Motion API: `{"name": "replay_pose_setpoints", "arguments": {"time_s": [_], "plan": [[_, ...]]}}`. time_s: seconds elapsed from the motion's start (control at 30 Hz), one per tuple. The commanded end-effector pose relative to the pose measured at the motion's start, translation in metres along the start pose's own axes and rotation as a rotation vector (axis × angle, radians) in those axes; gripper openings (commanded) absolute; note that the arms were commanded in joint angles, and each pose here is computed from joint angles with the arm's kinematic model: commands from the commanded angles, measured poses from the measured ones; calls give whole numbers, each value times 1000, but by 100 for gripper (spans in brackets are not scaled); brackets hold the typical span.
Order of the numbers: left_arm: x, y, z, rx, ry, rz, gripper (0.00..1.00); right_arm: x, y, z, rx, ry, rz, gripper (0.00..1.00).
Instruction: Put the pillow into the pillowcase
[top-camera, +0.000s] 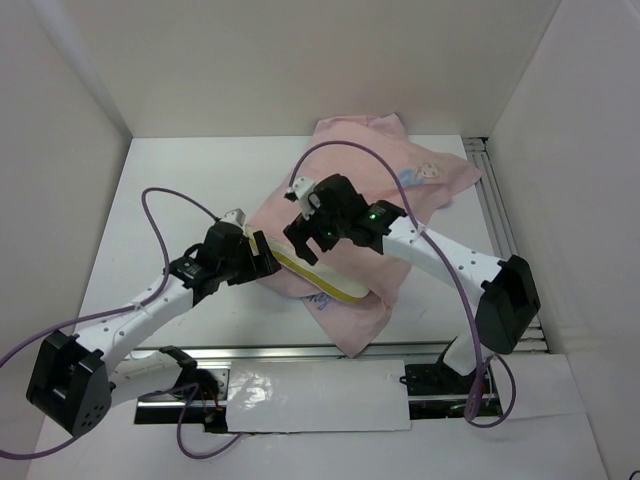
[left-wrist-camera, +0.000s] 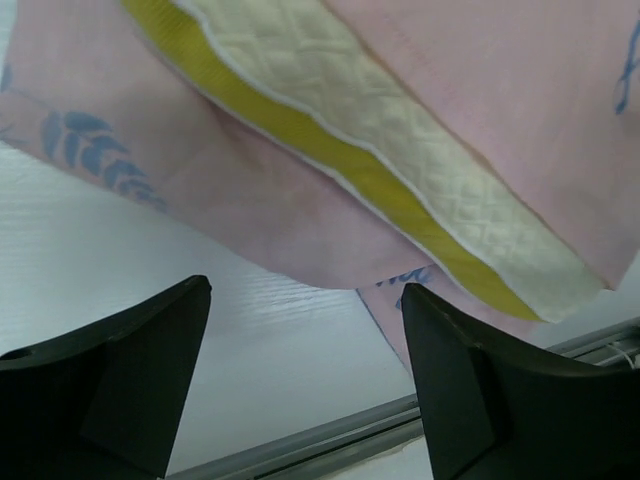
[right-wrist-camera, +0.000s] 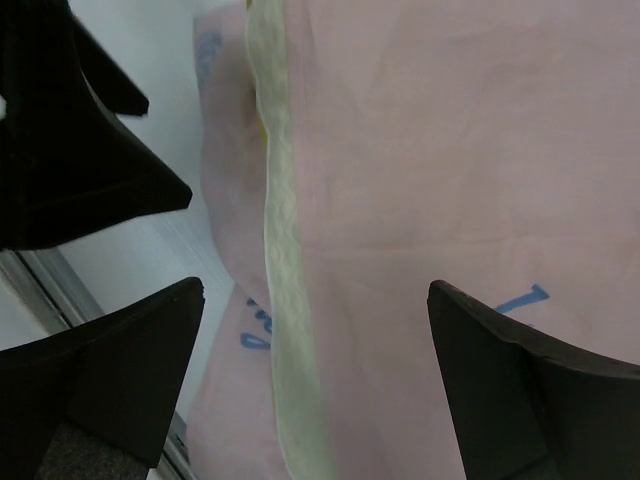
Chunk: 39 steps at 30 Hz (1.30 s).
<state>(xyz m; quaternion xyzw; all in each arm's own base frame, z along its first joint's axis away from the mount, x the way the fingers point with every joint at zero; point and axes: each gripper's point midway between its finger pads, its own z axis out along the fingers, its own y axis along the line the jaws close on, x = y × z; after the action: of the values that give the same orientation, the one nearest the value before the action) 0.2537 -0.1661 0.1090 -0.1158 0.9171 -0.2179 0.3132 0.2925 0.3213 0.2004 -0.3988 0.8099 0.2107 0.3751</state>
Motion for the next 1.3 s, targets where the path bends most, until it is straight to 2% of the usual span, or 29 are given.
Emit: {"name": "replay_pose_setpoints", "arguments": {"time_s": [0.0,0.1,0.23,0.33,0.43,0.53,0.57,0.67,0.7,0.77,0.9,0.93,0.97,1.0,1.07,1.13,1.27], "plan": [[-2,-27,6,137,-12,2,90,37,-15,9,110,132,-128,100],[5,-29,14,154,0,-20,93,57,-21,18,142,213,-169,100],[18,-22,25,108,37,-41,94,61,-18,29,135,224,-175,100],[18,-16,32,72,38,-42,94,79,-17,42,116,278,-183,100],[21,-19,38,73,47,-59,94,87,-4,52,53,285,-181,100],[22,-16,46,55,50,-88,90,79,4,50,44,256,-188,100],[21,-14,49,44,41,-88,87,72,2,48,63,235,-191,100],[17,-12,60,7,38,-87,70,48,3,31,115,153,-171,100],[15,-10,63,-2,38,-83,56,42,6,27,125,127,-164,100],[16,-5,67,-27,53,-89,46,36,10,13,130,79,-171,98],[13,-7,72,-7,51,-87,25,46,21,6,83,82,-178,97],[14,-8,71,-1,57,-87,18,48,25,6,76,90,-184,97],[16,-6,73,-7,64,-87,4,52,23,10,85,105,-185,95],[16,-6,73,-7,64,-87,0,57,23,15,84,123,-185,95],[13,-7,71,-6,50,-96,0,61,28,19,67,142,-191,91],[16,-3,68,-13,43,-96,0,67,33,28,48,161,-206,91],[12,-3,57,15,1,-97,0,64,6,41,210,148,-189,91]]}}
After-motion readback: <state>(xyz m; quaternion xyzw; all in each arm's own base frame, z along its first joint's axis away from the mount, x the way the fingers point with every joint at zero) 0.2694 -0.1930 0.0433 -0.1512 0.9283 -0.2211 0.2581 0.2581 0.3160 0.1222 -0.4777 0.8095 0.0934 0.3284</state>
